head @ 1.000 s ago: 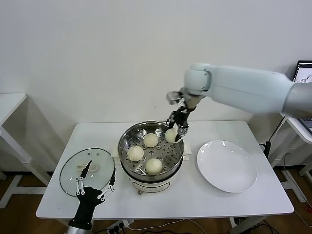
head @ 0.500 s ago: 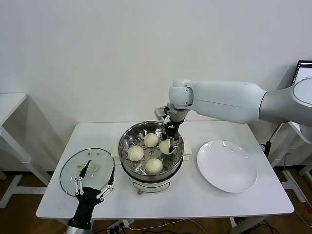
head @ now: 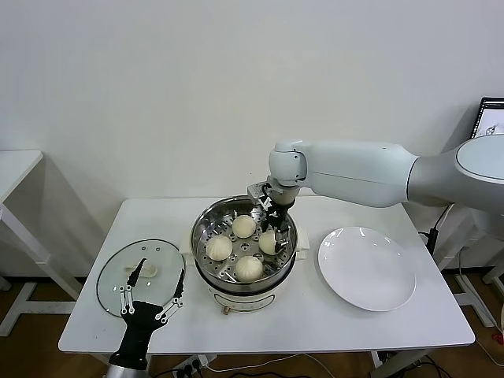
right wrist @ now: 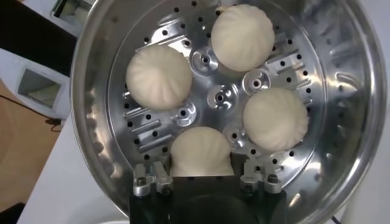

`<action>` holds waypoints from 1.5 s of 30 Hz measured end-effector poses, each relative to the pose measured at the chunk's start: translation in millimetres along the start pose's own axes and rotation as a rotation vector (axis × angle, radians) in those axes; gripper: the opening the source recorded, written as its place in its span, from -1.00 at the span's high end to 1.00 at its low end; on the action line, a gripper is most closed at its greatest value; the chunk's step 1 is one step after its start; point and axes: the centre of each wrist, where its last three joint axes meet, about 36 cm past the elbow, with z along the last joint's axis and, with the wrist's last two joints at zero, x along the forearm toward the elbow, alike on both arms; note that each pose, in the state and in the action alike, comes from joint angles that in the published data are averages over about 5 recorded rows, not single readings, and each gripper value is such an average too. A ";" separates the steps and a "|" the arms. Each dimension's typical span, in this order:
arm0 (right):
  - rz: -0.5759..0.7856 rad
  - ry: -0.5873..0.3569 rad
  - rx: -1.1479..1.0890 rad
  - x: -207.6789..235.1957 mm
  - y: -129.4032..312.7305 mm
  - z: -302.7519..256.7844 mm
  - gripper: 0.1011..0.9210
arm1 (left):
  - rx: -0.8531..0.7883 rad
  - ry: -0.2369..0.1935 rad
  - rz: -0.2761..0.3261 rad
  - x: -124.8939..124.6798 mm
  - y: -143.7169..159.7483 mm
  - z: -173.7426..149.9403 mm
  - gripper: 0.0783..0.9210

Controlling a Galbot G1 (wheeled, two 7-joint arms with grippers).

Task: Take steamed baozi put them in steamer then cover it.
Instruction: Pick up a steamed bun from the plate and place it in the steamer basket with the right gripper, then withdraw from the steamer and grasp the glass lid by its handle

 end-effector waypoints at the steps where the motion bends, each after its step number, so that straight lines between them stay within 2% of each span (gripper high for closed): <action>1: 0.002 0.000 0.002 0.4 0.1 -0.1 -0.68 | -0.001 0.000 -0.001 0.0 0.1 0.0 -0.77; 4: 0.008 -0.001 0.009 3.0 1.0 -0.3 -0.75 | -0.004 0.000 -0.002 -0.2 0.8 -0.3 -0.77; 10: 0.037 -0.027 0.032 18.1 5.3 1.7 -0.76 | -0.020 0.000 -0.006 -1.1 4.4 0.1 -0.77; 16: 0.162 -0.164 0.042 45.1 16.6 14.0 -0.76 | -0.051 0.006 -0.019 -4.2 10.1 2.5 -0.77; 22: 0.452 -0.368 0.008 60.8 41.4 45.3 -0.76 | -0.101 0.008 -0.042 -9.9 15.6 3.9 -0.77; 28: 0.881 -0.580 -0.126 44.3 73.8 85.9 -0.76 | -0.181 0.018 -0.076 -17.7 23.4 8.2 -0.77; 32: 1.150 -0.718 -0.273 15.9 96.7 112.4 -0.76 | -0.255 0.024 -0.094 -23.7 31.1 13.2 -0.77; 36: 1.356 -0.822 -0.441 -21.3 124.1 140.9 -0.76 | -0.346 0.034 -0.104 -29.8 41.5 19.9 -0.77; 40: 1.497 -0.891 -0.608 -63.9 157.0 165.2 -0.76 | -0.453 0.051 -0.101 -34.7 53.6 28.0 -0.77; 45: 1.608 -0.943 -0.794 -119.5 200.8 179.8 -0.76 | -0.611 0.086 -0.078 -37.2 68.6 43.0 -0.77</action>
